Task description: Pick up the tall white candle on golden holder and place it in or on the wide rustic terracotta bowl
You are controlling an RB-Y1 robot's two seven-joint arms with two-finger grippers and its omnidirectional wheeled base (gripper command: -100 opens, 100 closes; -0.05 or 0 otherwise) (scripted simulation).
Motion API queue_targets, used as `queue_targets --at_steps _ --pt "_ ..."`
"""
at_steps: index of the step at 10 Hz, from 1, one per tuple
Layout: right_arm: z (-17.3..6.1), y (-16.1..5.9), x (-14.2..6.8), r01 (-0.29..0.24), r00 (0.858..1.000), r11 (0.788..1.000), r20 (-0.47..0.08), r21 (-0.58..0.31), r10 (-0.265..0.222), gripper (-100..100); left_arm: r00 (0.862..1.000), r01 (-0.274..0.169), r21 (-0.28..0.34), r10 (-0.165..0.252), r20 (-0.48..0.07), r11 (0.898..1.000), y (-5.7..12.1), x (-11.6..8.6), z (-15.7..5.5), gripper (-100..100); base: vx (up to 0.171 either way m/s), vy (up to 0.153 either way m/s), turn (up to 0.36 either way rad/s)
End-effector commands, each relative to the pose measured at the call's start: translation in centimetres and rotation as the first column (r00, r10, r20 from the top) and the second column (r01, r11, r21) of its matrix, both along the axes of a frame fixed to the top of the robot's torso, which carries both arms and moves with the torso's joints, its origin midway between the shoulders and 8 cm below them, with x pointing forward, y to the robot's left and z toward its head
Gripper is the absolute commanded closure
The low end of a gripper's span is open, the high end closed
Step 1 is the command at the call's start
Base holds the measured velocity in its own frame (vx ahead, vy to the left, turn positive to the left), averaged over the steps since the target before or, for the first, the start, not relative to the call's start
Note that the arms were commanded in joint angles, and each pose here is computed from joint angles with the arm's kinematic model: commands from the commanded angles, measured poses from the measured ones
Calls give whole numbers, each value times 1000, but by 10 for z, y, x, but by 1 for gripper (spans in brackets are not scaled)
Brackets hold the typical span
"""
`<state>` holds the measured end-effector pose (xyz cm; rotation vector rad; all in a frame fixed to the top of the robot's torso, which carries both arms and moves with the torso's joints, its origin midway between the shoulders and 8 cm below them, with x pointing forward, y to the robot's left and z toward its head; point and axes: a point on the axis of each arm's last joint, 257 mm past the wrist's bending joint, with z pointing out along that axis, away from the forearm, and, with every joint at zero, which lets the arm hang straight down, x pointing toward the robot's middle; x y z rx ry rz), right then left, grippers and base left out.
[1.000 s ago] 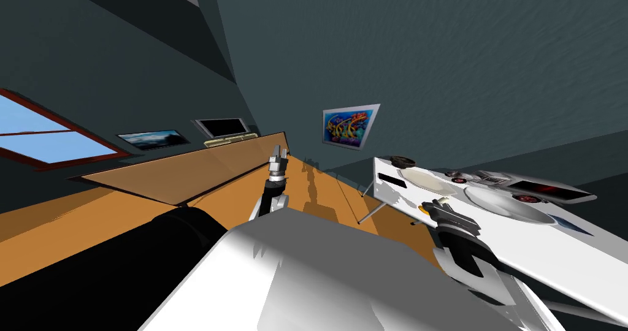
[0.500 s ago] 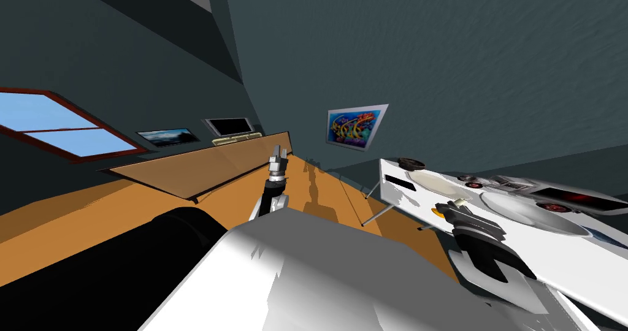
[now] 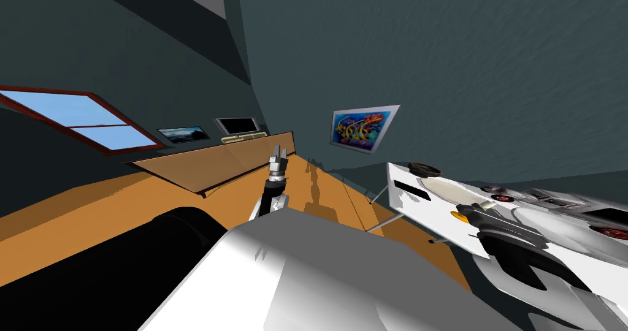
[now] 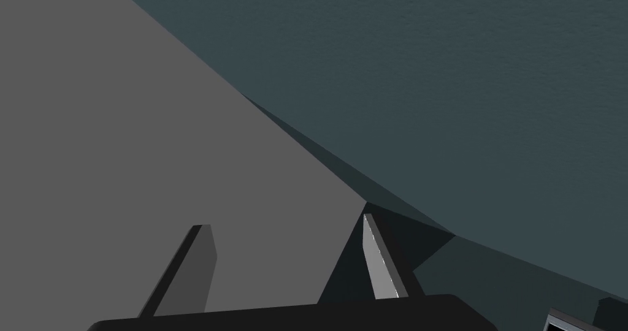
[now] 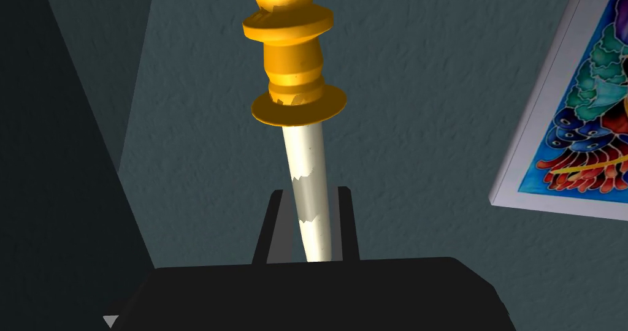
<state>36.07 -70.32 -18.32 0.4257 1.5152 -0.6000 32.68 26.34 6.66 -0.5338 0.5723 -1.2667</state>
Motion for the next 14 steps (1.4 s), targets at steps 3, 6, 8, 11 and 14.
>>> queue_targets --at_steps 3,6,8,11,14 --pt "16 -33 -11 46 999 999 10 11 -46 100 1000 0 0 0 0 1000 0 0 0 0 123 -46 101" --pt "23 -48 -16 69 997 997 16 20 -70 100 1000 0 0 0 0 1000 0 0 0 0 120 -52 76" --pt "29 -61 -21 91 996 995 21 31 -92 100 1000 0 0 0 0 1000 0 0 0 0 135 -100 95" --pt "34 -76 -28 119 992 992 27 50 -121 100 1000 0 0 0 0 1000 0 0 0 0 176 -154 89" --pt "35 -86 -34 141 989 988 32 70 -143 100 1000 0 0 0 0 1000 0 0 0 0 188 -169 73"
